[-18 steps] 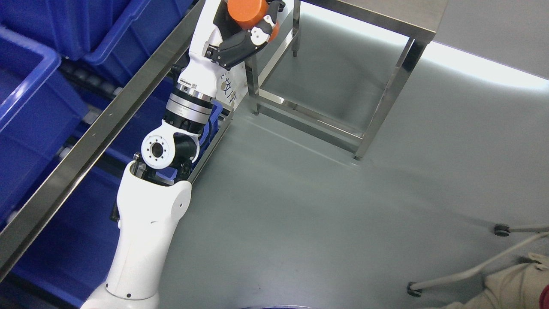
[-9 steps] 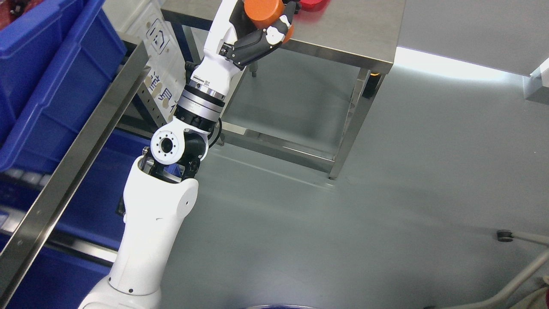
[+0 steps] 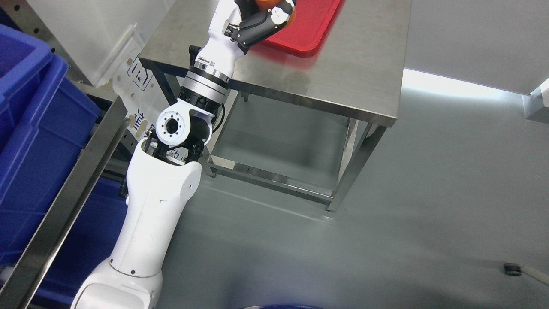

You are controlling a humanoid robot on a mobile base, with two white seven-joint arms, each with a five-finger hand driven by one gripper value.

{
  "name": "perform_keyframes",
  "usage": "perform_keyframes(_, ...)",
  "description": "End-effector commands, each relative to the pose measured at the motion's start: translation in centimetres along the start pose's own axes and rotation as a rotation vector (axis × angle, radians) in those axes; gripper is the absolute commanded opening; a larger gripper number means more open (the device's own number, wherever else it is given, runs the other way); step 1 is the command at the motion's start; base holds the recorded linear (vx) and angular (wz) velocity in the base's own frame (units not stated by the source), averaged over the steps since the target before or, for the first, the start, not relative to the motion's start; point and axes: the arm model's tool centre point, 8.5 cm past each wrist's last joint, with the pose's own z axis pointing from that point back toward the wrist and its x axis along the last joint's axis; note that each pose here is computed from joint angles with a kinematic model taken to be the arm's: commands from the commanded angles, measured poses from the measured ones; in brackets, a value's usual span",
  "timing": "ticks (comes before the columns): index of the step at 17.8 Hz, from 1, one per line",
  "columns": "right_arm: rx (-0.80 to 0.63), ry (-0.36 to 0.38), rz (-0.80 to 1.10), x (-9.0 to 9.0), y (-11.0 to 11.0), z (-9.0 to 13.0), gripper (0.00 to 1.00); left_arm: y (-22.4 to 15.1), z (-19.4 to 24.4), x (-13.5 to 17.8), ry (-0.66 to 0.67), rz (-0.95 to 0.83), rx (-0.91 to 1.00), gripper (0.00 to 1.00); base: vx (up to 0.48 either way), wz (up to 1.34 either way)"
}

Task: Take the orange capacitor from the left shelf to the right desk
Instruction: 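Carry the capacitor in the left hand while turning toward the red tray, then lower the capacitor into the red tray and open the left hand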

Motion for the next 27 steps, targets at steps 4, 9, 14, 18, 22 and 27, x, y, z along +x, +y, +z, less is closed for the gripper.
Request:
perform_keyframes(4,-0.018,0.006,-0.003,-0.9,-1.1,-0.1,1.00,1.5,0.4,-3.8,0.089,-0.015,0.020,0.04,0.288,0.01)
perform_keyframes(9,-0.018,0.004,-0.002,-0.8,-1.1,-0.1,1.00,1.4,-0.4,-6.4,0.172,-0.027,-0.002,0.04,0.250,0.07)
perform_keyframes(14,-0.018,0.005,-0.004,-0.8,-1.1,-0.1,1.00,1.3,-1.9,-8.8,0.260,-0.066,-0.038,0.04,0.230,-0.01)
perform_keyframes(18,-0.018,0.006,-0.003,-0.9,-1.1,-0.1,1.00,0.5,-0.8,-11.3,0.332,-0.075,-0.064,0.04,0.155,-0.04)
perform_keyframes(22,-0.018,0.006,-0.003,-0.9,-1.1,-0.1,1.00,-0.2,-0.2,-12.7,0.376,-0.084,-0.083,0.04,0.099,0.00)
perform_keyframes(27,-0.018,0.006,-0.003,-0.9,-1.1,-0.1,1.00,-1.1,0.6,-14.1,0.418,-0.099,-0.112,0.05,0.038,0.00)
